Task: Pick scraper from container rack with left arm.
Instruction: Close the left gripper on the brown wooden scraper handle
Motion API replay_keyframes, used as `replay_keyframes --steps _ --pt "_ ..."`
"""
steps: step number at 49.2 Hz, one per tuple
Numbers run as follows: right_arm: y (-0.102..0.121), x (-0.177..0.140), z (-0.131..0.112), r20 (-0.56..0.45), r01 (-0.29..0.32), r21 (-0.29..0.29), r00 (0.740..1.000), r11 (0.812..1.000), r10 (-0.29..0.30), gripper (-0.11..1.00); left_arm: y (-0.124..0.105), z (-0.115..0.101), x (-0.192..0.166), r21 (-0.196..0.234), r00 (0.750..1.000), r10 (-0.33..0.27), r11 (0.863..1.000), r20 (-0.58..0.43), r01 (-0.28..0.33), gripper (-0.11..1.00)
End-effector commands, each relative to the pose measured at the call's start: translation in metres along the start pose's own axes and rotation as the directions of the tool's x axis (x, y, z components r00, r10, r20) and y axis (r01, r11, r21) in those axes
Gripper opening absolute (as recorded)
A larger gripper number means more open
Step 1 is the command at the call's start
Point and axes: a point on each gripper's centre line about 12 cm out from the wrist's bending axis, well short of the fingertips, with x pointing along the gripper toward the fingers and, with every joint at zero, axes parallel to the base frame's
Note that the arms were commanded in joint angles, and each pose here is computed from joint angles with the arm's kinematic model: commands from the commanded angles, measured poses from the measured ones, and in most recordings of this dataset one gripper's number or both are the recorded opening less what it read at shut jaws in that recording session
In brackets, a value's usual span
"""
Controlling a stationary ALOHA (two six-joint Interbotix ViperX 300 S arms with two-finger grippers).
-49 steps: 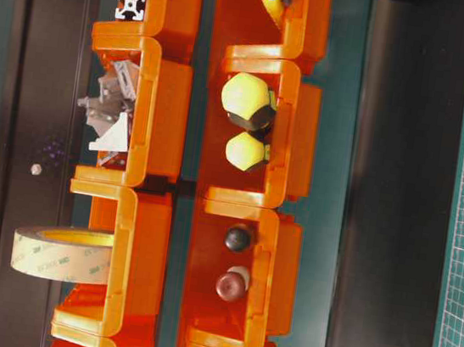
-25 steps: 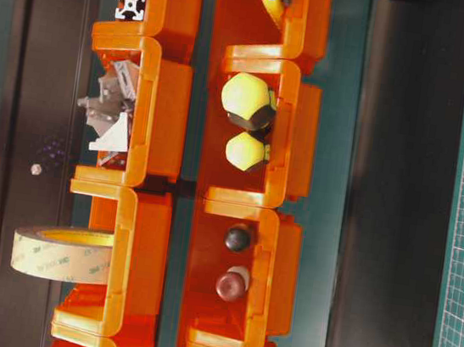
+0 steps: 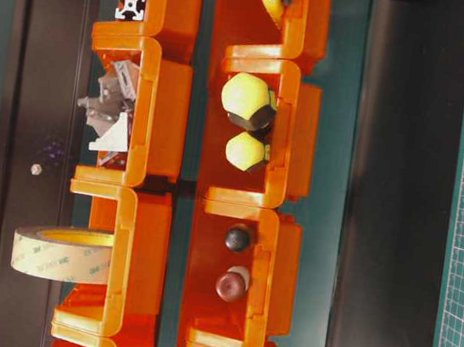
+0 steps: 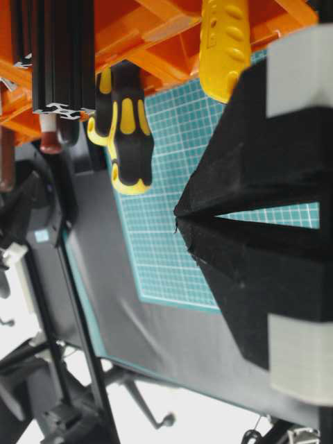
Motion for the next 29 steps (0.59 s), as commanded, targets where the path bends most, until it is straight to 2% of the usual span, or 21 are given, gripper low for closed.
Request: replay_keyframes --steps 1,8,18,24,29 --pt "0.001 0.001 0.004 0.006 -0.002 0.002 1.000 1.000 0.002 0.01 0.005 0.005 -0.004 -0.026 1.000 0.004 1.000 0.014 -0.004 0.74" --pt "0.001 0.001 0.004 0.006 -0.002 0.002 1.000 1.000 0.002 0.01 0.006 0.010 -0.011 -0.040 1.000 0.002 0.999 0.028 -0.001 0.38" --pt "0.000 0.000 0.002 0.001 -0.001 0.002 1.000 1.000 0.001 0.01 0.005 0.020 -0.033 -0.018 0.999 0.031 0.999 0.027 -0.031 0.36" --pt "0.000 0.000 0.000 0.001 0.000 0.002 1.000 1.000 0.000 0.01 0.008 0.026 -0.053 -0.012 0.998 0.059 0.998 0.017 -0.059 0.31" --pt "0.000 -0.001 -0.001 0.001 0.000 0.002 1.000 1.000 0.000 0.01 0.014 0.032 -0.075 -0.030 0.997 0.076 0.997 0.023 -0.075 0.26"
